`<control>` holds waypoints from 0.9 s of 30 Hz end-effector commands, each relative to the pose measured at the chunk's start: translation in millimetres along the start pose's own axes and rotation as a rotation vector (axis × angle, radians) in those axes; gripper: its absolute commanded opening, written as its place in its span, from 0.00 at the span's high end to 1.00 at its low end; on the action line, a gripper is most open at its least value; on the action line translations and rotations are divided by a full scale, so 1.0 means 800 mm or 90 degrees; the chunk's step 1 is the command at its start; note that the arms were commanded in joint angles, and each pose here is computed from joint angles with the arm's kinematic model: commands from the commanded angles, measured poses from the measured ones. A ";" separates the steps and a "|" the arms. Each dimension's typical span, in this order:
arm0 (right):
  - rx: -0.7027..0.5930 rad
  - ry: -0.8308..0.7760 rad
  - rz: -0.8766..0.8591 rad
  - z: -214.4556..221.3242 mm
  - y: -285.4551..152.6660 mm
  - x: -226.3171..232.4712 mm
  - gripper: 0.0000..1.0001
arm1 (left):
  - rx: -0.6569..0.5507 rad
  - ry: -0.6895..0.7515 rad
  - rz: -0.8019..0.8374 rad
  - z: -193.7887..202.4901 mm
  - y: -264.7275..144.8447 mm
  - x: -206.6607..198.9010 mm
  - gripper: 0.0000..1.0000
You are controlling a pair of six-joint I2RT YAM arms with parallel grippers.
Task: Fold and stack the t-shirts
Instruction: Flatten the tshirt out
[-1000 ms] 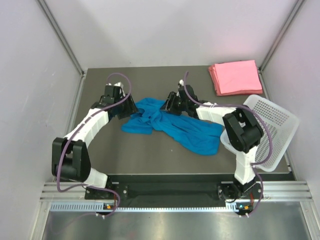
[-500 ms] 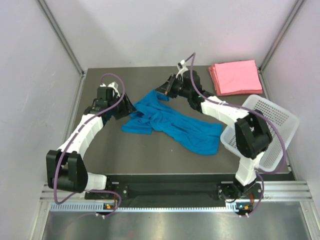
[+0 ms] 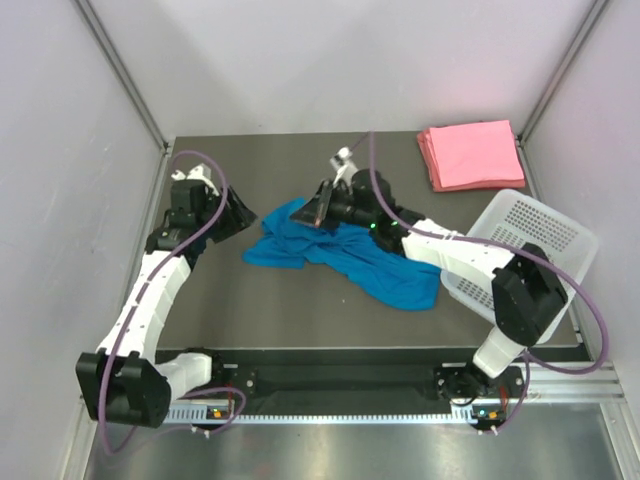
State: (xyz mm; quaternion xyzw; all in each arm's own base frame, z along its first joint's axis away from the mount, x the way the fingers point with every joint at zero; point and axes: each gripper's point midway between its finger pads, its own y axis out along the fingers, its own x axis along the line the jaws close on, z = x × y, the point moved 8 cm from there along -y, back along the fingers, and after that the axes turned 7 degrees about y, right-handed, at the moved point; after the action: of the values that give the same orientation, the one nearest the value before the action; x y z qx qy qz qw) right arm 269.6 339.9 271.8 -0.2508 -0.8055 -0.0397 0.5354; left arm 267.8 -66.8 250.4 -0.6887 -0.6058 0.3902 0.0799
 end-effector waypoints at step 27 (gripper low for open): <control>0.068 -0.215 0.294 0.142 -0.127 -0.091 0.49 | 0.141 -0.021 -0.060 0.087 0.053 0.051 0.36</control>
State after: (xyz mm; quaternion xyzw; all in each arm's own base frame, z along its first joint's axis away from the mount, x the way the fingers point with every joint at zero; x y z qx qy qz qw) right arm 129.6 239.2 159.7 -0.4132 -0.7820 0.1878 0.4271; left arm 242.7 -83.1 184.5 -0.6891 -0.5418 0.4457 0.1812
